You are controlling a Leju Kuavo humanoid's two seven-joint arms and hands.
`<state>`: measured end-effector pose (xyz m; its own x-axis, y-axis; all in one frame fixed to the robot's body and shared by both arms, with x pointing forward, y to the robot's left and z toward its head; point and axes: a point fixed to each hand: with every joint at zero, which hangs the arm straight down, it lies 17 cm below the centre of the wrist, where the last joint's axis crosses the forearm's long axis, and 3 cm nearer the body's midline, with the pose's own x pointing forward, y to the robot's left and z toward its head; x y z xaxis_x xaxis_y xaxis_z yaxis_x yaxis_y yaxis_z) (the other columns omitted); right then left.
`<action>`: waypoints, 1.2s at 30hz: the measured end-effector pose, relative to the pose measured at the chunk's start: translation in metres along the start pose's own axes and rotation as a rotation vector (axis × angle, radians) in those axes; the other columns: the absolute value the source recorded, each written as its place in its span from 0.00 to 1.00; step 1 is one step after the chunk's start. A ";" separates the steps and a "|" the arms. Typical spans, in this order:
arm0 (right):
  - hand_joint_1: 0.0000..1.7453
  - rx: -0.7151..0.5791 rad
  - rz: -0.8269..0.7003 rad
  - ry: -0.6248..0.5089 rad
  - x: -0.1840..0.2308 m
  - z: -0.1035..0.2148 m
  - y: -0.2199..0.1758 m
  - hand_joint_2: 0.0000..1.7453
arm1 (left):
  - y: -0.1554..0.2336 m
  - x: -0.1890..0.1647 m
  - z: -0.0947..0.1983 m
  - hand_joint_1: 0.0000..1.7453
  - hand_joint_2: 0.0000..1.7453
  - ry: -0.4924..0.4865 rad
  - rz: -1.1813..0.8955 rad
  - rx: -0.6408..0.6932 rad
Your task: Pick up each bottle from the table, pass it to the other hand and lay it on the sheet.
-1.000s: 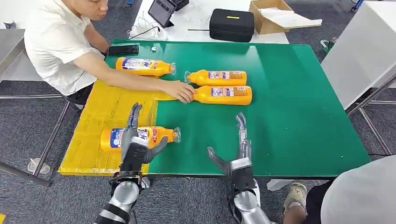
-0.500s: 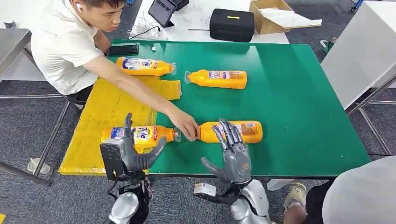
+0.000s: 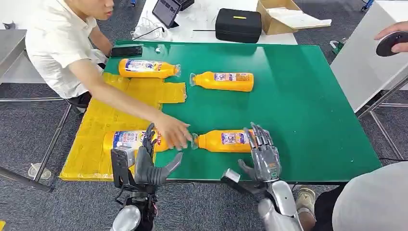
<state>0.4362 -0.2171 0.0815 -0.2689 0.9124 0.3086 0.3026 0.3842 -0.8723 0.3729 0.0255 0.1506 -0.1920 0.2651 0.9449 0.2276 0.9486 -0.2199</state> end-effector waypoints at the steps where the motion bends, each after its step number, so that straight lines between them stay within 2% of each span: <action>1: 0.00 0.017 -0.004 0.022 -0.007 -0.001 0.006 1.00 | -0.003 0.000 0.000 0.00 1.00 -0.001 -0.003 -0.012; 8: 0.00 0.107 0.018 0.021 -0.022 -0.005 0.031 1.00 | -0.012 -0.004 0.002 0.00 1.00 0.013 -0.012 -0.057; 11: 0.00 0.128 0.000 0.009 -0.024 -0.011 0.038 1.00 | -0.018 0.000 0.000 0.00 1.00 -0.003 -0.027 -0.089; 15: 0.00 0.176 0.054 -0.021 -0.029 -0.018 0.046 1.00 | -0.024 0.008 -0.005 0.00 1.00 -0.044 -0.073 -0.116; 27: 0.00 0.249 0.081 -0.045 -0.033 -0.026 0.060 1.00 | -0.025 0.022 -0.010 0.00 1.00 -0.131 -0.197 -0.110; 36: 0.00 0.367 0.089 -0.007 -0.050 -0.028 0.076 1.00 | -0.026 0.022 -0.010 0.00 1.00 -0.134 -0.202 -0.114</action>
<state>0.4983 -0.2292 0.0108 -0.2628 0.9384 0.2243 -0.0228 0.2263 -0.9738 0.3724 0.0047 0.1798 -0.3676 0.1001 0.9246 0.2766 0.9610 0.0060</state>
